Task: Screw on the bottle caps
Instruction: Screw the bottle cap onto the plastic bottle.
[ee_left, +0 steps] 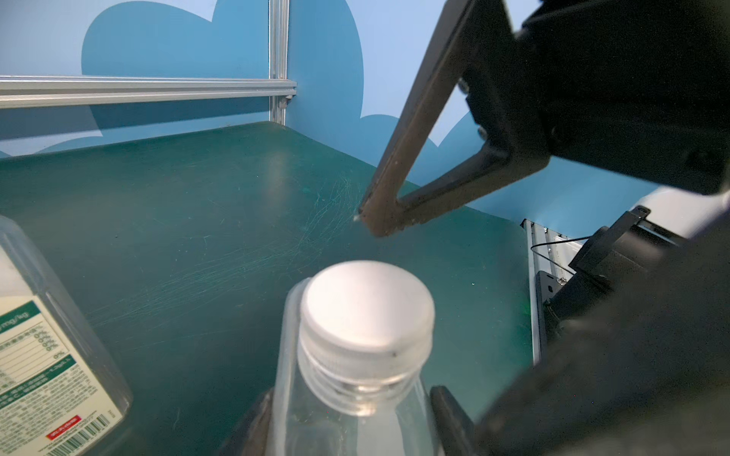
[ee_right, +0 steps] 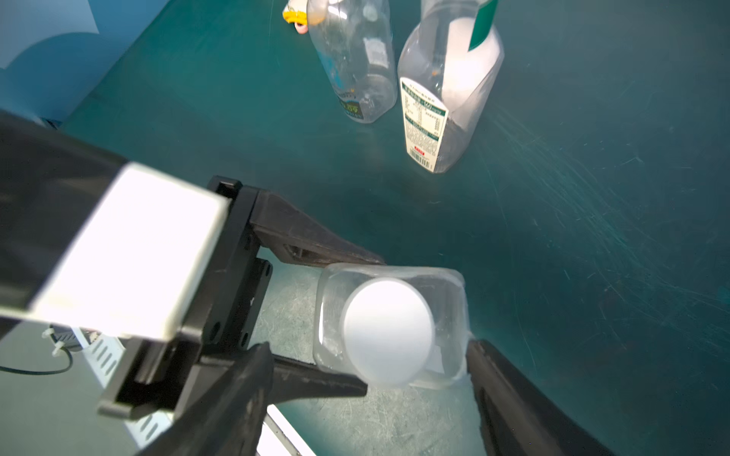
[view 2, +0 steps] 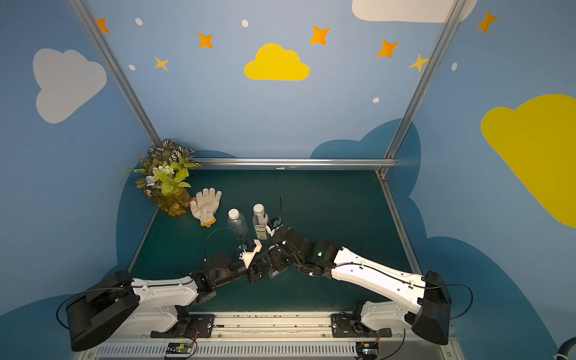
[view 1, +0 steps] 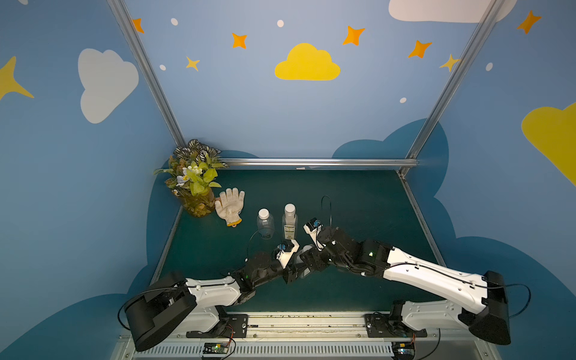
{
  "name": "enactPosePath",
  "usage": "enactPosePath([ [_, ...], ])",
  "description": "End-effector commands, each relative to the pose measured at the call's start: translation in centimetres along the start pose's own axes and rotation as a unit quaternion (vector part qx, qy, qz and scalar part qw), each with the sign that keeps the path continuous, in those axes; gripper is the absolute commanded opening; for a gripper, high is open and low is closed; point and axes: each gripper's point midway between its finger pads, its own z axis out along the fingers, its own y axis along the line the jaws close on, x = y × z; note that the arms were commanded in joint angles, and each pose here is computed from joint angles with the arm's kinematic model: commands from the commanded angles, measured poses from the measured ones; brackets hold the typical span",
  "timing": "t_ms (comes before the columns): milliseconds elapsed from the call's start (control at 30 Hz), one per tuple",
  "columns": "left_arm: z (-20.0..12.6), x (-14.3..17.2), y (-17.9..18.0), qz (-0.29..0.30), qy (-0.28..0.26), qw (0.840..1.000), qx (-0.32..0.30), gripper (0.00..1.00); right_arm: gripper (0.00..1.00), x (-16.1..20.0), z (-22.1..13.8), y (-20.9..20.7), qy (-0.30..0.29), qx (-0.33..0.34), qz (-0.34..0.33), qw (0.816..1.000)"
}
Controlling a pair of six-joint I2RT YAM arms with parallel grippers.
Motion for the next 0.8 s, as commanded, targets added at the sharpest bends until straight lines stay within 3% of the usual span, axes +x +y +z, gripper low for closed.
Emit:
enactPosePath([
  [0,0.2,1.4,-0.1,-0.008,0.030,1.000,0.004,0.10,0.84,-1.6,-1.8,-0.8,-0.036,0.011,0.014,0.999],
  [300,0.2,1.4,-0.1,-0.008,0.029,1.000,0.004,0.10,0.88,-3.5,-2.7,-2.6,-0.049,0.007,0.050,0.998],
  [667,0.2,1.5,0.0,-0.007,0.031,0.999,0.004,0.10,0.89,2.3,2.3,-4.4,0.074,0.036,0.085,0.993],
  [767,0.2,1.5,0.0,-0.007,0.031,0.999,0.004,0.10,0.89,2.7,2.5,-4.1,0.097,0.029,0.062,0.993],
])
